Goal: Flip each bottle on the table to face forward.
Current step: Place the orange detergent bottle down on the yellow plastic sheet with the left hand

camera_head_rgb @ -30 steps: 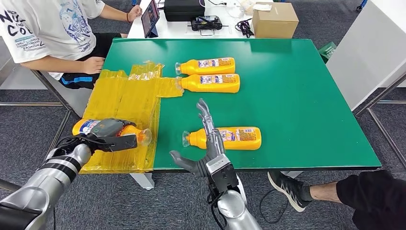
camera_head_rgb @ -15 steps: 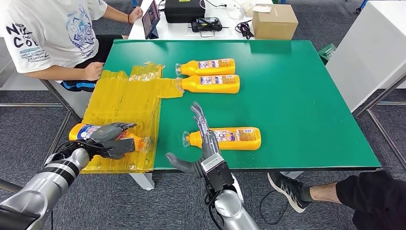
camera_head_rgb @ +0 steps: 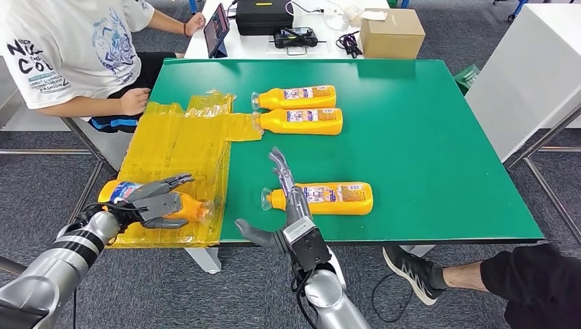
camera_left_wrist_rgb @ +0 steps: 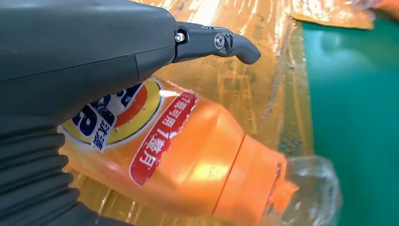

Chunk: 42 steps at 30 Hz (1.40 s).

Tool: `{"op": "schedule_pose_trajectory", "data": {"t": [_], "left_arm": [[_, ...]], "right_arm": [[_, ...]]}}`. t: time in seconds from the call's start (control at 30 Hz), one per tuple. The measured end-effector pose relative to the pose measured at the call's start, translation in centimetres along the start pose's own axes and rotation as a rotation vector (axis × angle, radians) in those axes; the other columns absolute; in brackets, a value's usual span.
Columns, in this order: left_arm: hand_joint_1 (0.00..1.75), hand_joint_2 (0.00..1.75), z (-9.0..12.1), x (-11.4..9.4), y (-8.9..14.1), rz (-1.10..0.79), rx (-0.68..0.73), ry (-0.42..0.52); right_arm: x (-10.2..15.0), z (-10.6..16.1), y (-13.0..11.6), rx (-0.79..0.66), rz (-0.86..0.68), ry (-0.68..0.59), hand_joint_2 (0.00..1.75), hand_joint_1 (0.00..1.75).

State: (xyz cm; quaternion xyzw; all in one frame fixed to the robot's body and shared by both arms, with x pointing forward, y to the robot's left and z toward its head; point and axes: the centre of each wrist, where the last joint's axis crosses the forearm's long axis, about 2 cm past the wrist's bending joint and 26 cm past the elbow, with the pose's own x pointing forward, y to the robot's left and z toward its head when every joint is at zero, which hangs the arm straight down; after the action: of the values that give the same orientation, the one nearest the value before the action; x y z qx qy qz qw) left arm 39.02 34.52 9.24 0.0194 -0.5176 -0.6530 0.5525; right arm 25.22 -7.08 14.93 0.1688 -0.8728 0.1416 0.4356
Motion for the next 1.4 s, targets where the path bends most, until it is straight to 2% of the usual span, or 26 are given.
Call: {"op": "schedule_pose_trajectory", "data": {"t": [0.13, 0.37, 0.47, 0.57, 0.7, 0.8, 0.87, 0.93, 1.07, 1.27, 1.33, 1.4], "left_arm": [[0.00, 0.00, 0.2, 0.0, -0.6, 0.056, 0.018, -0.045], [0.00, 0.00, 0.3, 0.1, -1.0, 0.064, 0.031, -0.064], [0.00, 0.00, 0.0, 0.5, -1.5, 0.047, 0.093, -0.084], [0.00, 0.00, -1.6, 2.3, -2.6, -0.071, 0.294, -0.092], [0.00, 0.00, -4.1, 7.2, -3.1, -0.411, 0.767, -0.111], [0.00, 0.00, -4.5, 11.0, -1.4, -0.645, 1.013, -0.204], [0.00, 0.00, -3.9, 12.8, 0.2, -0.723, 1.112, -0.257], [0.00, 0.00, -2.9, 14.2, 1.8, -0.747, 1.227, -0.267], [0.00, 0.00, -0.8, 16.2, 3.8, -0.708, 1.436, -0.246], [0.00, 0.00, 0.4, 17.2, 4.4, -0.649, 1.563, -0.231], [0.00, 0.00, 0.1, 17.1, 4.1, -0.505, 1.611, -0.250], [0.00, 0.00, -1.0, 16.8, 3.2, -0.213, 1.626, -0.288]], "right_arm": [[-0.1, 0.0, 0.0, 0.003, -0.002, 0.005, 1.75, 0.00], [-0.2, -0.1, 0.2, 0.004, -0.005, 0.009, 1.75, 0.00], [-0.2, 0.0, 0.2, 0.002, -0.004, 0.011, 1.75, 0.00], [-0.2, 0.1, 0.2, -0.003, 0.008, 0.019, 1.75, 0.00], [-0.3, 0.3, 0.3, -0.001, 0.022, 0.036, 1.75, 0.00], [-0.2, 0.4, 0.7, 0.011, 0.022, 0.038, 1.75, 0.00], [-0.2, 0.4, 0.9, 0.018, 0.022, 0.041, 1.75, 0.00], [-0.2, 0.5, 1.0, 0.022, 0.021, 0.047, 1.75, 0.00], [-0.4, 0.7, 1.2, 0.025, 0.026, 0.058, 1.75, 0.00], [-0.6, 1.0, 1.3, 0.028, 0.034, 0.067, 1.75, 0.00], [-0.7, 1.1, 1.3, 0.021, 0.058, 0.072, 1.75, 0.00], [-0.7, 1.4, 1.0, 0.016, 0.113, 0.087, 1.75, 0.00]]}}
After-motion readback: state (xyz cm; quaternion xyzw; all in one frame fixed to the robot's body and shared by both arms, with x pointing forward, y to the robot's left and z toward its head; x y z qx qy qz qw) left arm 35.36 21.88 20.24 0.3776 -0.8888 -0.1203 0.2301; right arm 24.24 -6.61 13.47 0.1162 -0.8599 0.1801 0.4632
